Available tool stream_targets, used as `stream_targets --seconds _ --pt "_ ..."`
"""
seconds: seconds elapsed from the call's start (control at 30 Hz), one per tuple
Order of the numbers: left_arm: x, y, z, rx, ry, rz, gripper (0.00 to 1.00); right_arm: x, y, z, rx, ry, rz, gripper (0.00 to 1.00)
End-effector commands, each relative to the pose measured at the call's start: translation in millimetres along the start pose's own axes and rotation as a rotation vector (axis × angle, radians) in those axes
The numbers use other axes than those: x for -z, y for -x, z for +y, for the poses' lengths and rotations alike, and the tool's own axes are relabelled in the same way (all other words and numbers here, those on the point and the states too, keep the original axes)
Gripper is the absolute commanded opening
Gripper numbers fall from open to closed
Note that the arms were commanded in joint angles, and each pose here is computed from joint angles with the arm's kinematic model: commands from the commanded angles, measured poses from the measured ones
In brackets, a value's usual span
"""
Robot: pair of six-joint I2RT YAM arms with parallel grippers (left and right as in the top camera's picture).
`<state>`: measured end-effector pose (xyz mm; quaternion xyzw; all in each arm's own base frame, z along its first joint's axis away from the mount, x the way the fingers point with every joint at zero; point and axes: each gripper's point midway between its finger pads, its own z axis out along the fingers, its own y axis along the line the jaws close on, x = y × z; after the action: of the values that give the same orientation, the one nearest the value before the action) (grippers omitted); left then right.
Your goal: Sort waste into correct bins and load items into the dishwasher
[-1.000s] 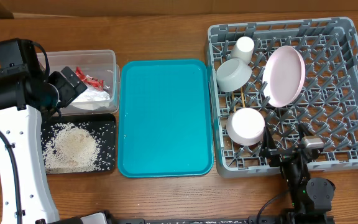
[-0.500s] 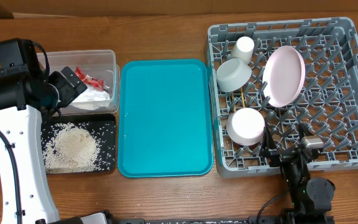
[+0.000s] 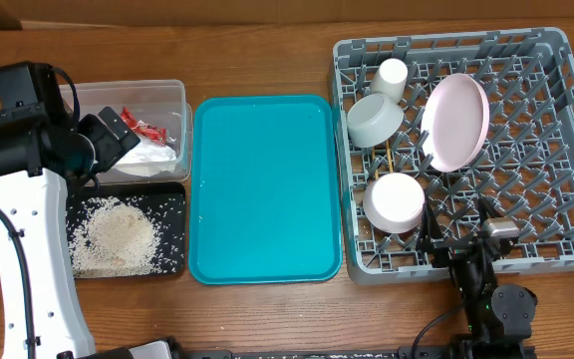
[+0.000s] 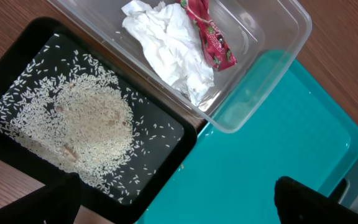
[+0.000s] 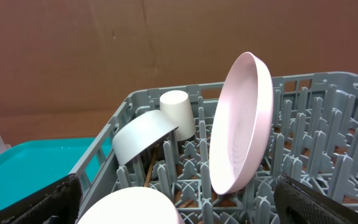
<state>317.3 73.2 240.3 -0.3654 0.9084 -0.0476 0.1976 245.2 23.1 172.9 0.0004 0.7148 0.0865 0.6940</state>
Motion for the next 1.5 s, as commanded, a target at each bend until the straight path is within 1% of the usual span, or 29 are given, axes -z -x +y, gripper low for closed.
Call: stream_targets --seconds 0.0,0.1,0.13,0.23,0.43,0.6,0.73,0.97,1.27,1.47 --pt "9 -8 -13 -0.040 -0.031 -0.016 1.00 0 -1 -3 -0.007 -0.013 -0.007 1.00" --pt "20 -24 -35 -0.120 -0.078 -0.023 1.00 0 -1 -3 -0.007 -0.013 -0.007 1.00" --pt "27 -34 -47 -0.182 -0.088 -0.043 1.00 0 -1 -3 -0.007 -0.013 -0.006 1.00" --pt "38 -52 -65 -0.267 -0.123 -0.057 1.00 0 -1 -3 -0.007 -0.013 -0.006 1.00" --pt "73 -83 -86 -0.374 -0.241 -0.093 1.00 0 -1 -3 -0.007 -0.013 -0.007 1.00" --pt "95 -87 -77 -0.290 -0.292 -0.135 1.00 0 -1 -3 -0.007 -0.013 -0.007 1.00" --pt "98 -92 -69 -0.282 -0.334 -0.179 1.00 0 -1 -3 -0.007 -0.013 -0.007 1.00" --pt "72 -107 -54 -0.264 -0.444 -0.303 1.00 0 -1 -3 -0.007 -0.013 -0.007 1.00" --pt "36 -101 -36 -0.178 -0.634 -0.569 1.00 0 -1 -3 -0.007 -0.013 -0.007 1.00" --pt "25 -104 -31 -0.166 -0.779 -0.717 1.00 0 -1 -3 -0.007 -0.013 -0.007 1.00"
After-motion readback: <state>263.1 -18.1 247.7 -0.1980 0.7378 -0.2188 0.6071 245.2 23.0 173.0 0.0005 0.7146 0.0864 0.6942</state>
